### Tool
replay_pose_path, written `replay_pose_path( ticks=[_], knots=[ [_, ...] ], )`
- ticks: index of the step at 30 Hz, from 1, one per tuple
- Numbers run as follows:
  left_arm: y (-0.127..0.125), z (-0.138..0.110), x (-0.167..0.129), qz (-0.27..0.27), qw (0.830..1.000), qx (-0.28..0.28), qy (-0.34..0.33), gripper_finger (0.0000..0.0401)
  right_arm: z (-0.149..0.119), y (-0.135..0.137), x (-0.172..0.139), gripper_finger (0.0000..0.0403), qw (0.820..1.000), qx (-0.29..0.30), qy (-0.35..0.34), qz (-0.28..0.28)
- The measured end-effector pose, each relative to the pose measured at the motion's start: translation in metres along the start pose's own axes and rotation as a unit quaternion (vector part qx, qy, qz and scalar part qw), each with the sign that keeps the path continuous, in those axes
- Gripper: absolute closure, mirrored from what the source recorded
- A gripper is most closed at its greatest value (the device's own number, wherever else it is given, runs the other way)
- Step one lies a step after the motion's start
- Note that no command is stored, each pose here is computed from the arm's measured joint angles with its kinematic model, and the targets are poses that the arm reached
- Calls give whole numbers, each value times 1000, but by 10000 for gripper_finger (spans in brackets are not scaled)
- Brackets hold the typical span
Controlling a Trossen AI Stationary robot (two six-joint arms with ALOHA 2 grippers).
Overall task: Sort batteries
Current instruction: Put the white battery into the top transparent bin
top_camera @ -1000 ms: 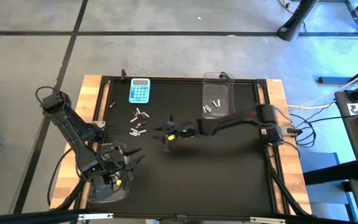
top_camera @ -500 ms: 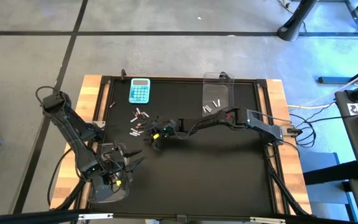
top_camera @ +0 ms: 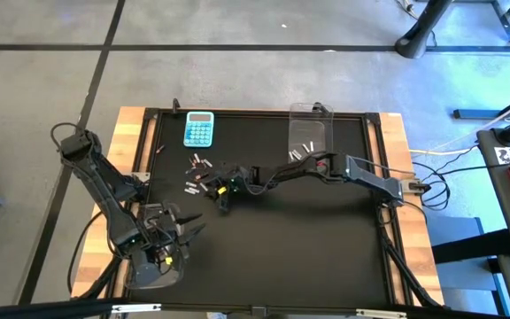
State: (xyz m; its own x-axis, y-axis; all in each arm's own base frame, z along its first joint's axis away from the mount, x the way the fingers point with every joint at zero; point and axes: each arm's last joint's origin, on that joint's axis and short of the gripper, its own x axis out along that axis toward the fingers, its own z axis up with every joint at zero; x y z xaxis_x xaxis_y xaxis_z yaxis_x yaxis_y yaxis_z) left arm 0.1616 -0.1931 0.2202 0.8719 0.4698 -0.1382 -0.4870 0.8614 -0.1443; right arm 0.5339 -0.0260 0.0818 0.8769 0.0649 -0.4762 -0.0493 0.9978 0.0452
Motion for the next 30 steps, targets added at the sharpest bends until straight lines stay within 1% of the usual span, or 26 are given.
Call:
replay_pose_path(
  ticks=[3,8,12,16,17,20,23,25,30],
  knots=[
    [0,0,0,0,1000,0,0,260,0,0,0,230,1000,6,0,-10],
    [0,0,0,0,1000,0,0,260,-1,-1,0,264,996,50,6,-69],
    [0,0,0,0,1000,0,0,260,-3,-3,-1,314,993,56,19,-100],
    [0,0,0,0,1000,0,0,260,-5,-3,-1,378,992,57,31,-110],
    [0,0,0,0,1000,0,0,260,-6,-3,-1,386,992,57,33,-111],
    [0,0,0,0,1000,0,0,260,-5,0,-4,382,990,53,48,-122],
    [0,0,-2,-3,1000,0,0,260,-3,8,-13,379,982,41,98,-155],
    [-1,-1,-3,-7,1000,1,1,260,-1,18,-20,389,976,20,133,-169],
    [-1,-1,-7,-15,1000,-6,2,260,3,54,-43,390,956,-40,226,-183]
  ],
)
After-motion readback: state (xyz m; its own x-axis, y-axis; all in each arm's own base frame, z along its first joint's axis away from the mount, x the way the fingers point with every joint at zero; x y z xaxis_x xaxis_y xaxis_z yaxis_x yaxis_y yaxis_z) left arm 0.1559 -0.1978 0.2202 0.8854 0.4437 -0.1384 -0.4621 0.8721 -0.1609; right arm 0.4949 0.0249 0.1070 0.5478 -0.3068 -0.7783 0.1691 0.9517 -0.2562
